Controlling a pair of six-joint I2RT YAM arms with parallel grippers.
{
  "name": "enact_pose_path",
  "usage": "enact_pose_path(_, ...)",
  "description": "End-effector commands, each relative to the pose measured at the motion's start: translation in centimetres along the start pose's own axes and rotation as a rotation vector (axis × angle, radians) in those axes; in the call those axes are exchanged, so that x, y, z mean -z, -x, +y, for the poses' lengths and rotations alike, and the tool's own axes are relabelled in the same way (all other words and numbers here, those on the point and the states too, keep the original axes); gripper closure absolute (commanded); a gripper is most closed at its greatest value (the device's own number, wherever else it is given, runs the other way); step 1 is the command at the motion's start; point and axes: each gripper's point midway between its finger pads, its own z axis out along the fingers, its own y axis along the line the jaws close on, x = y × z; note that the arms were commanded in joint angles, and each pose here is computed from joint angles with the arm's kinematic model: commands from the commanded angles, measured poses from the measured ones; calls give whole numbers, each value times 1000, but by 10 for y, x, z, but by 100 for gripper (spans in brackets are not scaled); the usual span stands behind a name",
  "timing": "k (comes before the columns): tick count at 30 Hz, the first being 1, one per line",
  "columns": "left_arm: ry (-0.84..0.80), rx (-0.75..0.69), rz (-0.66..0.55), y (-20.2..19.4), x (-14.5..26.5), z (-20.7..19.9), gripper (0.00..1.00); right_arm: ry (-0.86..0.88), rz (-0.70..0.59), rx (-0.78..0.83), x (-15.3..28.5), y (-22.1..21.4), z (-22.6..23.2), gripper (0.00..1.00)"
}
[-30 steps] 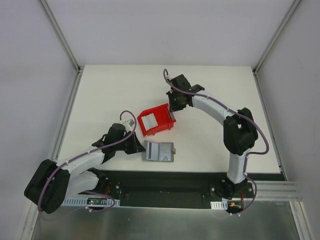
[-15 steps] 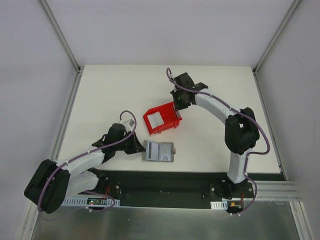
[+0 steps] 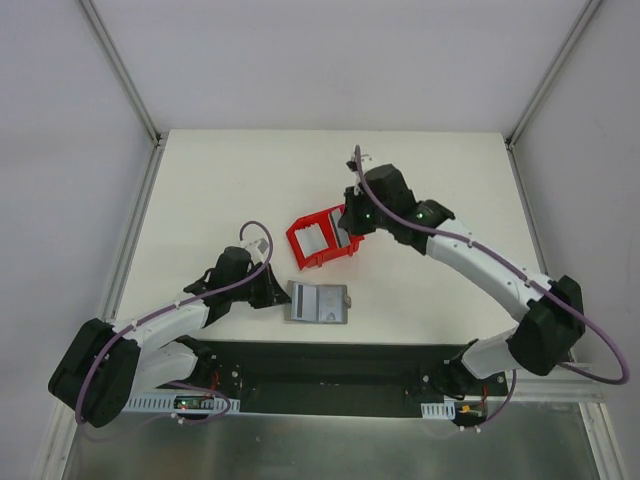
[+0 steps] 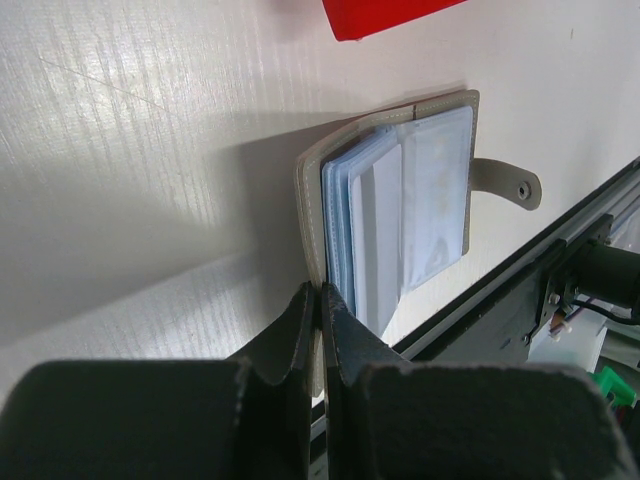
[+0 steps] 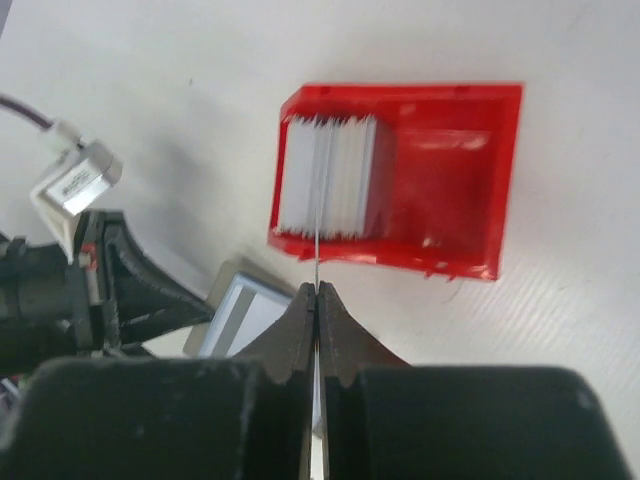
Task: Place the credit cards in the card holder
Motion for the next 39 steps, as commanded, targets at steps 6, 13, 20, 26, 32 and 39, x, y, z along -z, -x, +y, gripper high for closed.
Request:
enact_pose_path(6, -42, 1, -28, 4, 5, -9, 100, 97, -111, -177, -12, -65, 84, 100)
enact_pose_path(13, -55, 3, -29, 0, 7, -9, 100, 126, -94, -189, -42, -92, 126, 100)
enact_pose_path(20, -60, 4, -42, 1, 9, -10, 100, 104, -48, -192, -57, -107, 126, 100)
enact_pose_path(26, -61, 1, -38, 1, 8, -10, 100, 113, -11, -195, -62, -118, 129, 100)
enact_pose_path(32, -59, -1, -39, 1, 8, -10, 100, 98, -5, -178, -63, -120, 128, 100)
enact_pose_path(39, -56, -1, -40, 1, 8, -9, 100, 55, -3, -160, -59, -125, 117, 100)
